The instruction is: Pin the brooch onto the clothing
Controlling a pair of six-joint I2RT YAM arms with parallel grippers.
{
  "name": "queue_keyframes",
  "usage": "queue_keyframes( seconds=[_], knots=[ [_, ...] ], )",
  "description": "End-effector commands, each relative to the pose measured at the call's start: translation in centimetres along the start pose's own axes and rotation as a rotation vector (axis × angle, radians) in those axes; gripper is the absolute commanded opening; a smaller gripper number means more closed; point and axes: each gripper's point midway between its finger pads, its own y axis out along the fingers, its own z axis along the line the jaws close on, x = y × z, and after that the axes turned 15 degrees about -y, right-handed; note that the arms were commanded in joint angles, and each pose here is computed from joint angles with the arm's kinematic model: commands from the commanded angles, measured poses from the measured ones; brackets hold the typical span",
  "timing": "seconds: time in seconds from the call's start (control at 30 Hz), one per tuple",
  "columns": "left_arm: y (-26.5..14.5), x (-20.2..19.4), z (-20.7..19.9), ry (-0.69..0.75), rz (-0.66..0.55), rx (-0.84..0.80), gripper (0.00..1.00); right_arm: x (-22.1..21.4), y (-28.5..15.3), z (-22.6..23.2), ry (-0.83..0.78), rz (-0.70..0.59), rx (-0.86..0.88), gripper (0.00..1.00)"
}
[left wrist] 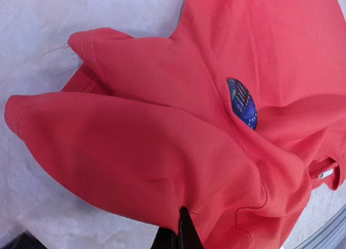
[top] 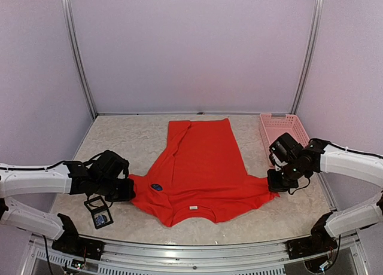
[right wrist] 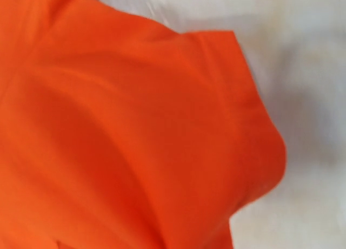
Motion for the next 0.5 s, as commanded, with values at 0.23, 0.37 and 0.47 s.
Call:
queue_keyframes(
  seconds=[0.23, 0.37, 0.47],
  knots=[
    [-5.9, -1.4, -0.8, -0.004, -0.082, 0.054, 0.55, -2.3, -3.9, 0.0, 0.016, 0.130, -0.019, 0.44],
    [-8.1, 5.8, -6.5, 0.156, -0.258, 0.040, 0.56, 5.1, -6.3, 0.4, -0.083, -0.010, -0.086, 0.47],
    [-6.8, 10.6, -12.3, 0.217, -0.281, -0.134, 0.56, 12.7, -5.9, 2.5, -0.213, -0.162, -0.087, 0.47]
  ],
)
